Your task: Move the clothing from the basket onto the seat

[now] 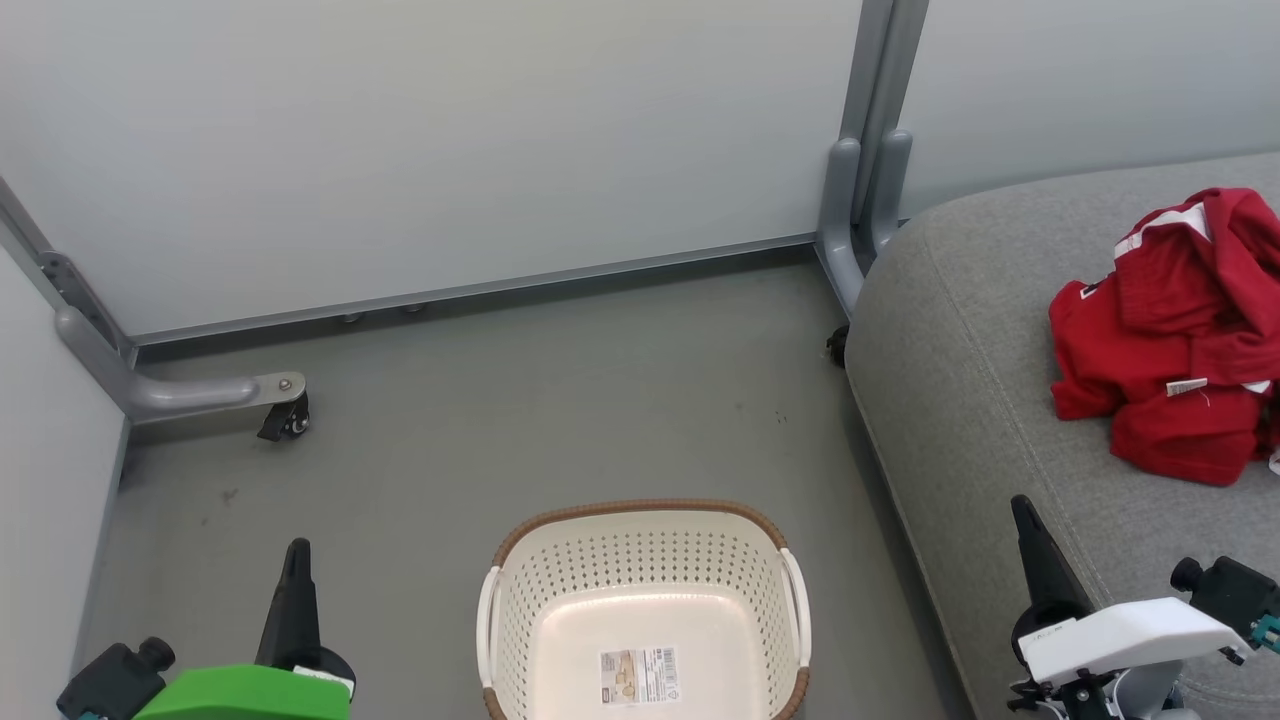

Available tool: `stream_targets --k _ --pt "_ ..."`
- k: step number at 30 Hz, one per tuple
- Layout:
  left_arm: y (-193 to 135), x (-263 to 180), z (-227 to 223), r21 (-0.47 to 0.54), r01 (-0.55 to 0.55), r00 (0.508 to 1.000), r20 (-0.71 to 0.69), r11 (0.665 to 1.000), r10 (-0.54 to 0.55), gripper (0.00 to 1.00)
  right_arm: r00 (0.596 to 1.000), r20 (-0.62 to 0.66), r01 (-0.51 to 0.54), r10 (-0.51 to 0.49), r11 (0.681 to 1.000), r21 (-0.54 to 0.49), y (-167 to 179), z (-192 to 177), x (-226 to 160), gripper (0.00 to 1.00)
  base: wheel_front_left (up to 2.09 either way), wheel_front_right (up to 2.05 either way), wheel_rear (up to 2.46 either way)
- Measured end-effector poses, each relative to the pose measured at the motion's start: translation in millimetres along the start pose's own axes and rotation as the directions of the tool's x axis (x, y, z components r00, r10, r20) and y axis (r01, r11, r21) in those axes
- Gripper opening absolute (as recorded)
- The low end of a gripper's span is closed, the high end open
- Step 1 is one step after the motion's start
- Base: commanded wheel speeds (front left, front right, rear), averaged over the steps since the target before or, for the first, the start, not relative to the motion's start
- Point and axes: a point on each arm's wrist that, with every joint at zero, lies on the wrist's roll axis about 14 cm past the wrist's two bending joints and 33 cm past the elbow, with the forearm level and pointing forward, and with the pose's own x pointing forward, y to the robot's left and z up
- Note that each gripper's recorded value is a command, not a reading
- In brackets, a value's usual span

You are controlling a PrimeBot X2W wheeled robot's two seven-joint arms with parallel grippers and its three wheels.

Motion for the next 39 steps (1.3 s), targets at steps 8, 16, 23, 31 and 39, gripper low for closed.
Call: stream_targets --k 8,16,23,31,39 --pt "-1.0 5.5 2.3 -0.092 0.002 1.000 -0.004 0.996 -0.003 0.00 1.000 -0.001 0.014 -0.014 0.995 0.094 -3.4 2.2 3.0 0.00 0.00 0.00 0.00" --pt "-1.1 10.4 3.7 -0.178 0.000 1.000 -0.009 0.984 -0.001 0.00 1.000 0.000 0.024 -0.025 0.983 0.181 -6.0 4.8 6.1 0.00 0.00 0.00 0.00" --pt "-2.1 14.5 5.7 -0.243 0.004 1.000 -0.008 0.970 -0.006 0.00 1.000 0.001 0.028 -0.029 0.968 0.250 -7.2 7.4 9.1 0.00 0.00 0.00 0.00" --pt "-2.9 19.0 7.9 -0.315 0.006 1.000 -0.010 0.949 -0.010 0.00 0.999 0.001 0.032 -0.034 0.946 0.323 -9.2 9.5 11.6 0.00 0.00 0.00 0.00" --pt "-4.9 23.5 9.9 -0.379 0.015 1.000 -0.009 0.925 -0.020 0.00 0.999 0.001 0.035 -0.038 0.920 0.391 -11.2 11.6 13.9 0.00 0.00 0.00 0.00"
